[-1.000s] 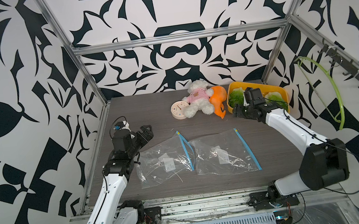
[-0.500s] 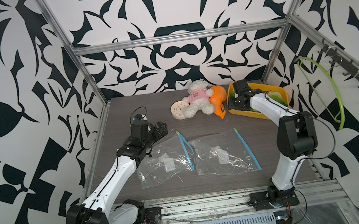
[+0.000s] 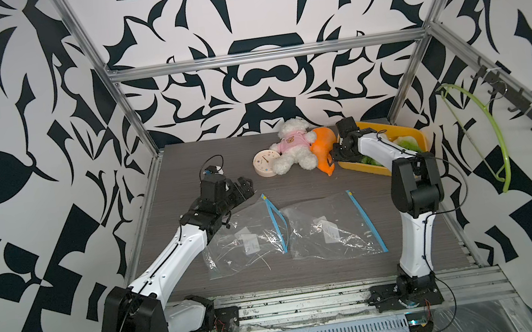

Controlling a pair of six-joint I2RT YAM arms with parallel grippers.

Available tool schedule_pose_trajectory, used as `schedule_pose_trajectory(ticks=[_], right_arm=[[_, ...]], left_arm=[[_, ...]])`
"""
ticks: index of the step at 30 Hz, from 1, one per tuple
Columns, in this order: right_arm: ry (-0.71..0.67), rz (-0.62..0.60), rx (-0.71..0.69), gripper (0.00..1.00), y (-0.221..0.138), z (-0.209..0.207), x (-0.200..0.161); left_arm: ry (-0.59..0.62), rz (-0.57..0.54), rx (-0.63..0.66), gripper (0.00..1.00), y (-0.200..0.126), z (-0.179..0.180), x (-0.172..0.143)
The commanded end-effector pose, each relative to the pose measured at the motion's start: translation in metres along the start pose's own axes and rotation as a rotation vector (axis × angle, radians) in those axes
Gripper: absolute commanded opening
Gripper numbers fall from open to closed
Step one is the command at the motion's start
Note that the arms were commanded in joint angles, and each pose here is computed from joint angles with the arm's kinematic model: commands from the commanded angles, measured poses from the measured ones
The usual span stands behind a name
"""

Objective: Put the chinese cabbages into a zipper bag and zip it
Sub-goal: Move the basket to the center of the board.

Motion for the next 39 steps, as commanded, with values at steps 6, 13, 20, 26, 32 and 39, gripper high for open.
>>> schedule_pose_trajectory(ticks=[6, 13, 20, 26, 32, 39], right_arm=[[-0.053, -0.013, 0.046, 0.3, -0.005, 0.016, 0.015], [-0.12, -0.009, 0.089, 0.22, -0.004, 0.03, 0.011], [-0.174, -0.007, 0.158, 0.13, -0.008, 0.045, 0.009], [-0.275, 0.001, 0.222, 0.08, -0.009, 0.07, -0.002], [-0.378, -0.002, 0.311, 0.08, -0.014, 0.1, -0.013], [-0.467, 0.002, 0.424, 0.08, -0.027, 0.148, -0.036]], left_arm=[[0.007, -0.031, 0.016, 0.99, 0.0, -0.002, 0.007], [-0.003, -0.055, 0.067, 0.99, -0.005, 0.006, 0.011], [-0.014, -0.102, 0.119, 0.99, -0.016, 0.015, 0.016], [-0.018, -0.14, 0.173, 0.99, -0.023, 0.024, 0.021], [-0.01, -0.17, 0.235, 0.99, -0.031, 0.032, 0.026], [0.024, -0.196, 0.307, 0.99, -0.044, 0.043, 0.033]])
Point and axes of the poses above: each gripper's point midway between its finger pads, its own y axis out along the fingers, its own z axis along the line the jaws close on, x = y × z, the point moved 2 cm from there along -y, back along the fingers, and after that the axes turned 7 degrees about -y, right-handed, at the moved point
